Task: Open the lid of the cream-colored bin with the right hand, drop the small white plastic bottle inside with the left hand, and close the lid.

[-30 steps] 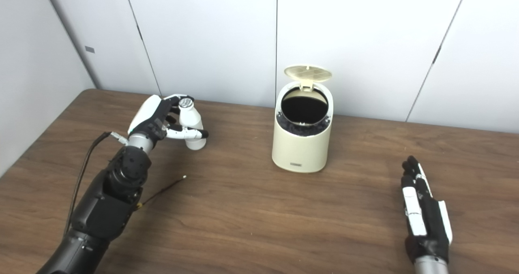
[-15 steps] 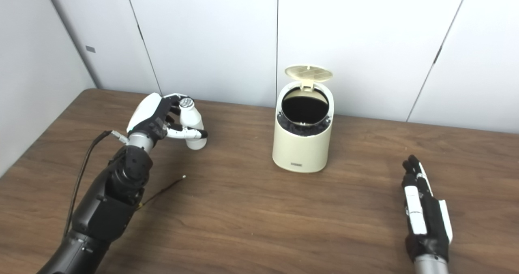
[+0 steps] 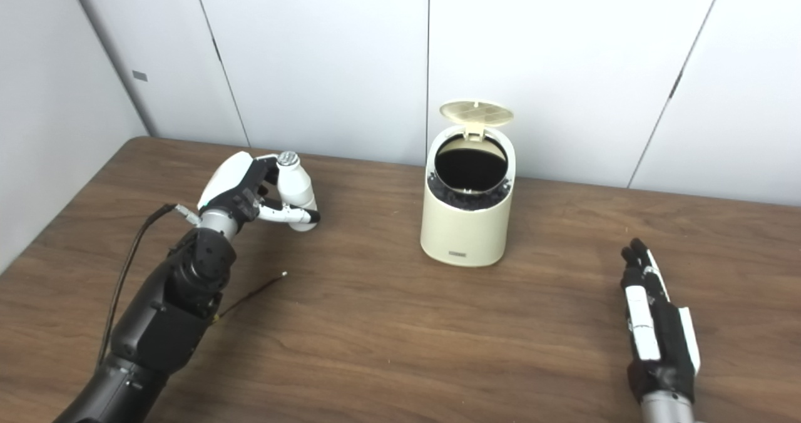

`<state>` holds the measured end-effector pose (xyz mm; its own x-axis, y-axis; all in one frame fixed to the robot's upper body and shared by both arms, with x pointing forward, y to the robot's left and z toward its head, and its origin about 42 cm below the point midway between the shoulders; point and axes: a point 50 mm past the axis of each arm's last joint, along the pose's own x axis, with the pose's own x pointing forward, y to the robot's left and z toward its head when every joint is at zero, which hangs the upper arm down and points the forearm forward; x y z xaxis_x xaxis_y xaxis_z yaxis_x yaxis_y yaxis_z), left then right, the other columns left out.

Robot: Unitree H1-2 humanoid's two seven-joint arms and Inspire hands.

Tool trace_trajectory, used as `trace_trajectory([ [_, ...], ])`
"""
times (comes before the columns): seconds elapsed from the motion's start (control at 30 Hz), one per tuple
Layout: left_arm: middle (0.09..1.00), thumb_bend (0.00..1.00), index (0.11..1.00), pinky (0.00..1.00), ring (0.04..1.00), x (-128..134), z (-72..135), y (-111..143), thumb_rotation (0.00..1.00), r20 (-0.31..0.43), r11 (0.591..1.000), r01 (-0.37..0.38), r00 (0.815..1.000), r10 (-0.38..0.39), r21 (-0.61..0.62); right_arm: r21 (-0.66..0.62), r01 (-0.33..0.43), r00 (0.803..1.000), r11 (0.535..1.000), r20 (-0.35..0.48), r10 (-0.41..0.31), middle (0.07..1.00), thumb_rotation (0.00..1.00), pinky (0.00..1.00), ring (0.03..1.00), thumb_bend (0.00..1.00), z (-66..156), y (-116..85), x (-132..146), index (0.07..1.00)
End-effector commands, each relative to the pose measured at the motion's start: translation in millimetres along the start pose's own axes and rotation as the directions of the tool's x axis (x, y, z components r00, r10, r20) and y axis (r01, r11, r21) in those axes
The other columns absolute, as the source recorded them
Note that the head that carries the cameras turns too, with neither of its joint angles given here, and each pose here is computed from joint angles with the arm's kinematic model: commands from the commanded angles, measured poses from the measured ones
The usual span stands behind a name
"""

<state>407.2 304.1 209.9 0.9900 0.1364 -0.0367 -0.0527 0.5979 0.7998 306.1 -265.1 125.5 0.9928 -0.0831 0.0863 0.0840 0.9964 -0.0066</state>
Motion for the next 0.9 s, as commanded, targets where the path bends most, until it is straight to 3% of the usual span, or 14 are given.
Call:
trace_trajectory([
  [0.0,0.764,0.94,0.755,0.73,0.785,8.8,14.0,23.2,0.23,0.058,0.997,-0.072,0.996,0.07,0.029,-0.005,-0.007,0.998,1.0,0.069,0.007,0.938,0.83,0.99,0.984,0.62,18.0,0.3,10.4,0.938],
  [0.4,0.73,0.91,0.746,0.68,0.767,7.7,14.7,20.0,0.21,0.05,0.998,-0.04,0.998,0.043,-0.046,-0.015,-0.011,0.998,1.0,0.066,0.012,0.942,0.84,0.99,0.986,0.63,19.0,0.1,9.3,0.935],
  [0.5,0.693,0.89,0.728,0.59,0.666,7.8,14.9,19.0,0.14,0.059,0.993,-0.046,0.997,0.053,-0.106,-0.002,-0.012,0.998,1.0,0.058,0.012,0.942,0.83,0.99,0.988,0.64,18.8,-0.7,9.6,0.934],
  [0.63,0.593,0.78,0.633,0.48,0.545,7.1,14.7,16.8,0.01,0.066,0.98,-0.082,0.993,0.096,-0.184,-0.003,-0.01,0.998,1.0,0.062,0.01,0.935,0.83,0.99,0.982,0.61,19.3,-1.4,11.0,0.926],
  [0.67,0.535,0.66,0.574,0.47,0.528,6.6,14.4,16.4,0.01,0.081,0.977,-0.095,0.99,0.112,-0.189,-0.002,-0.01,0.998,1.0,0.063,0.011,0.935,0.83,0.99,0.982,0.61,19.6,-1.4,11.4,0.926],
  [0.73,0.508,0.52,0.483,0.45,0.477,6.5,13.4,15.7,0.0,0.1,0.976,-0.118,0.985,0.139,-0.184,-0.005,-0.011,0.998,1.0,0.064,0.011,0.933,0.83,0.98,0.978,0.62,19.3,-1.6,11.4,0.92],
  [0.87,0.51,0.5,0.471,0.44,0.457,6.8,14.6,16.2,0.0,0.098,0.974,-0.14,0.982,0.159,-0.179,-0.004,-0.013,0.998,1.0,0.063,0.013,0.934,0.83,0.98,0.98,0.6,18.6,-2.1,11.8,0.918],
])
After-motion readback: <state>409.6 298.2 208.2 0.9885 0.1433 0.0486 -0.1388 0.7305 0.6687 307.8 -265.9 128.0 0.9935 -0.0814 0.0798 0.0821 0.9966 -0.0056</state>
